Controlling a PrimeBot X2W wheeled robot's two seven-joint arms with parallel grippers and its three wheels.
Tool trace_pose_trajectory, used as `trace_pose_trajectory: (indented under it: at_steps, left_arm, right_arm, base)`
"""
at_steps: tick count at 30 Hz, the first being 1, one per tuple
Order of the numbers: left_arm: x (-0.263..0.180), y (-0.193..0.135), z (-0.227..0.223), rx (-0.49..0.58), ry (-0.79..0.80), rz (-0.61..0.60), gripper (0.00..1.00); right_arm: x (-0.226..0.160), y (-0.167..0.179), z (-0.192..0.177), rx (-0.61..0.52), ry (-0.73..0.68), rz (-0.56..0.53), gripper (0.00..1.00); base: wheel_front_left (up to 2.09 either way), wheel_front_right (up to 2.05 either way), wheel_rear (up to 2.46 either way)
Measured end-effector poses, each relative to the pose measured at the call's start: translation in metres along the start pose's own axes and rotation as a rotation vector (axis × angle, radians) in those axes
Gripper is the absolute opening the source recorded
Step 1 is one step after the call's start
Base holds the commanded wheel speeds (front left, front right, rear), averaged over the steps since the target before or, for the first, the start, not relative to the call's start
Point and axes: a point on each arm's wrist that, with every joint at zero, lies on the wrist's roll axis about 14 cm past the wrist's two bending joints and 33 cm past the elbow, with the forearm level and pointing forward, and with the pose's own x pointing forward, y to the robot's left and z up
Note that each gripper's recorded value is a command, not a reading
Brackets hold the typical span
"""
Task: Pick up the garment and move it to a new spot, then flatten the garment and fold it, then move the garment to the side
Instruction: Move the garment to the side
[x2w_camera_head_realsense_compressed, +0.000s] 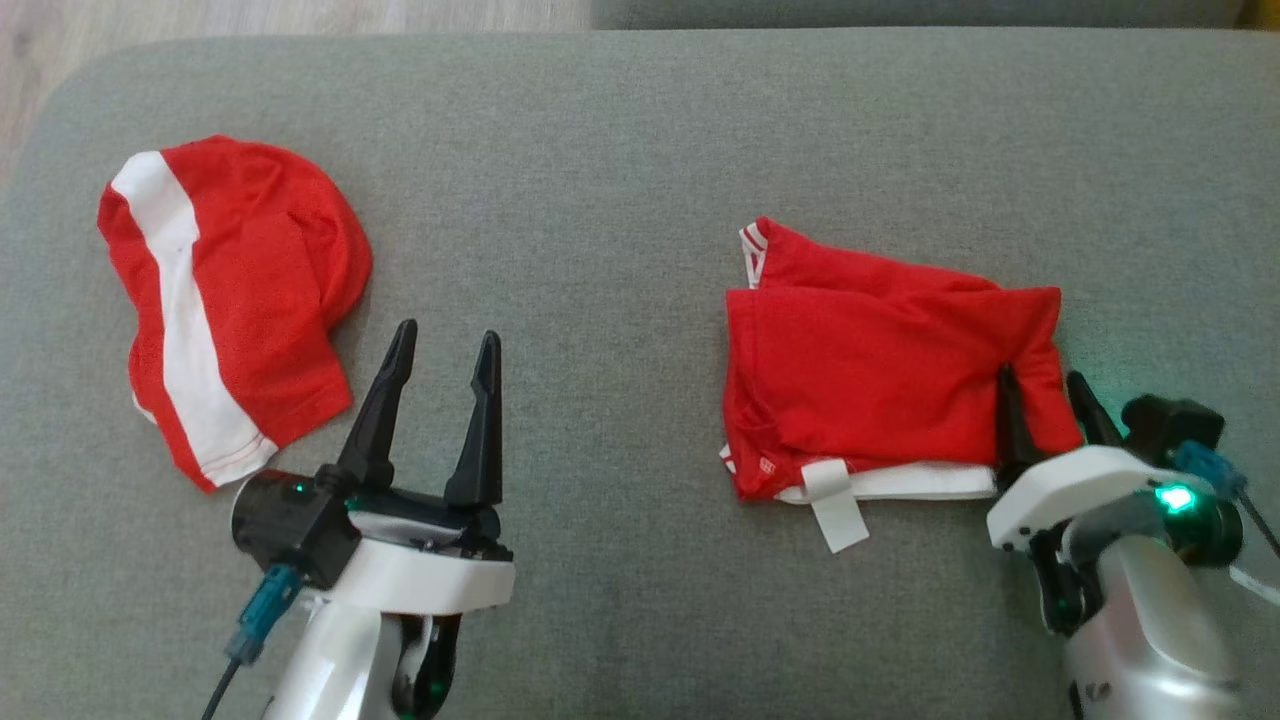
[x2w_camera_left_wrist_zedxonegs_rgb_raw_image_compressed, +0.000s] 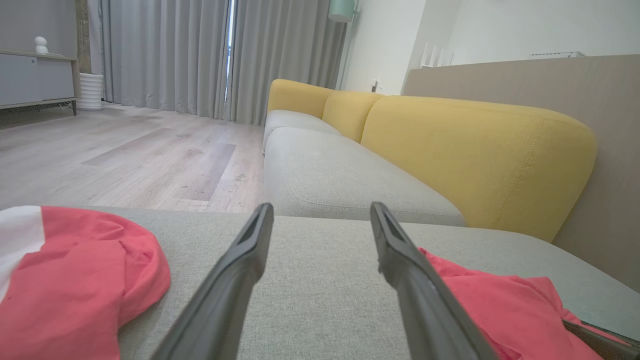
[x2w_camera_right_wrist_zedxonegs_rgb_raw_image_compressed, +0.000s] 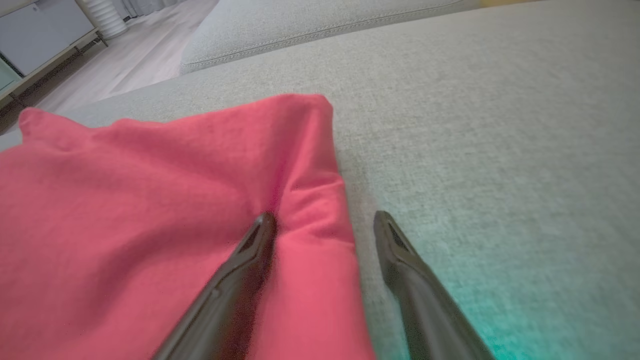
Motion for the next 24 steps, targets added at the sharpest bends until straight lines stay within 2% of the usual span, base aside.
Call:
trace_pose_trajectory:
  at_steps: [1, 2, 3, 4, 9, 13, 18, 24]
  left_arm:
    - [0.0, 0.0, -0.001, 0.0, 0.002, 0.001, 1.0]
    - [0.001, 0.0, -0.002, -0.001, 0.004, 0.001, 1.0]
    - [0.001, 0.0, -0.002, -0.002, 0.005, -0.001, 1.0]
    - [0.001, 0.0, -0.003, -0.002, 0.006, -0.002, 1.0]
    - [0.005, -0.007, -0.003, 0.0, 0.006, -0.026, 1.0]
    - [0.01, -0.016, -0.001, -0.003, -0.003, -0.053, 1.0]
    - [0.019, -0.028, 0.002, -0.004, -0.018, -0.094, 1.0]
    - [0.03, -0.034, 0.003, -0.01, -0.03, -0.12, 1.0]
  right_arm:
    - [0.002, 0.001, 0.0, 0.0, 0.002, 0.004, 1.0]
    - [0.004, 0.002, 0.001, -0.005, 0.005, 0.009, 0.89]
    - [0.006, 0.003, 0.001, -0.009, 0.005, 0.012, 0.22]
    - [0.007, 0.004, 0.002, -0.017, 0.003, 0.017, 0.0]
    - [0.006, 0.004, 0.011, -0.09, -0.031, 0.024, 0.0]
    - [0.004, -0.016, 0.032, -0.176, -0.081, -0.001, 0.0]
    - [0.0, -0.07, 0.081, -0.302, -0.154, -0.092, 0.0]
    - [-0.014, -0.147, 0.112, -0.428, -0.123, -0.236, 0.0]
  base:
    - [0.0, 0.0, 0.0]
    - [0.0, 0.0, 0.0]
    - [0.0, 0.0, 0.0]
    - [0.0, 0.0, 0.0]
    - [0.0, 0.0, 0.0]
    - [0.0, 0.0, 0.0]
    - [0.0, 0.0, 0.0]
    - [0.0, 0.0, 0.0]
